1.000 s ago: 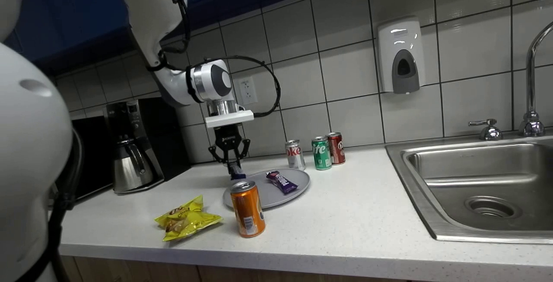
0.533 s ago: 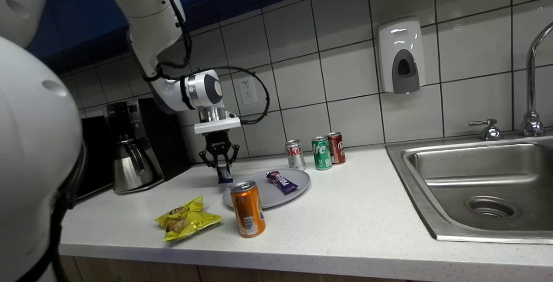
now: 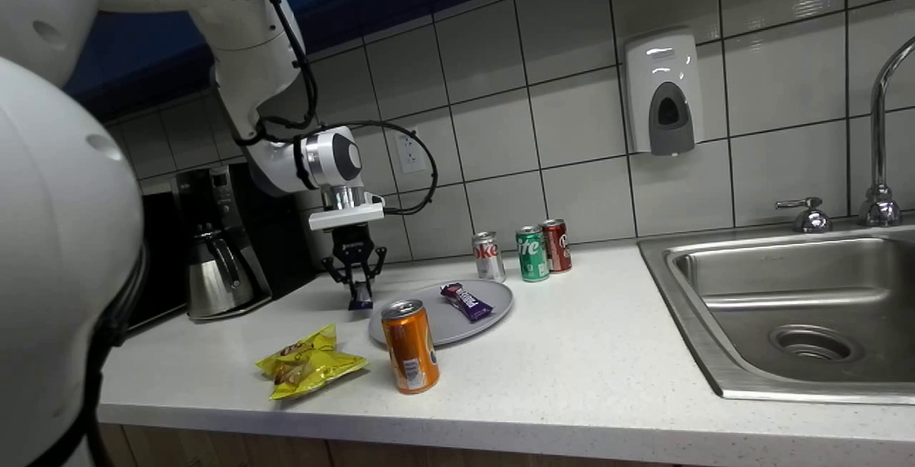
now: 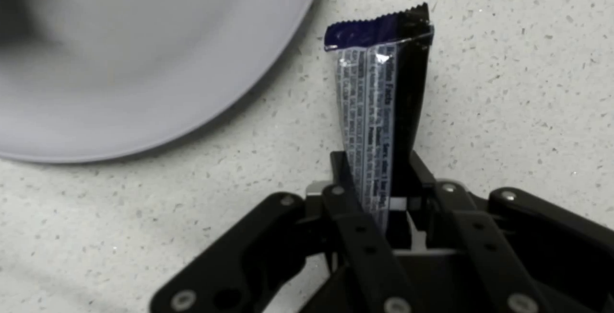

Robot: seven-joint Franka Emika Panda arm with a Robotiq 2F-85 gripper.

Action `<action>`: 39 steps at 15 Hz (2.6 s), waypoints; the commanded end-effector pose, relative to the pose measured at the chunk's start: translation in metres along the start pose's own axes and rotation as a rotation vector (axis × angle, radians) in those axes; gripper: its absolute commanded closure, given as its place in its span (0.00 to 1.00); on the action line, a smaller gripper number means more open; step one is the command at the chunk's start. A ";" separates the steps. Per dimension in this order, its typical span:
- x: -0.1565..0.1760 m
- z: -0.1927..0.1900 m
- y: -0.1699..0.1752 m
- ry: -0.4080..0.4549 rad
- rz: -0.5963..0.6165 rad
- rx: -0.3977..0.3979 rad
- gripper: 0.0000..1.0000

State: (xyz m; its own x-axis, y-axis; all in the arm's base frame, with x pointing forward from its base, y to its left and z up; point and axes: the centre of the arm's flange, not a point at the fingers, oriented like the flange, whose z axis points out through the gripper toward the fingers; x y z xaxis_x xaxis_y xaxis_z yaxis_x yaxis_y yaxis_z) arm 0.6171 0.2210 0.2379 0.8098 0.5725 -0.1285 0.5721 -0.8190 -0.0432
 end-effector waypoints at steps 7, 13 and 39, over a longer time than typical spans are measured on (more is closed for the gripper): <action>0.008 -0.008 -0.009 -0.020 -0.024 -0.019 0.22; -0.010 -0.015 -0.021 -0.039 -0.093 -0.021 0.00; -0.165 -0.024 0.090 -0.121 0.044 -0.091 0.00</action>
State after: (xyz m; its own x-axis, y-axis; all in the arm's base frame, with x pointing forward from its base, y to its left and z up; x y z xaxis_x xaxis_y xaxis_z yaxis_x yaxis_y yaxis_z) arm 0.5486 0.0742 0.2713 0.8154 0.5135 -0.2672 0.5403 -0.8408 0.0330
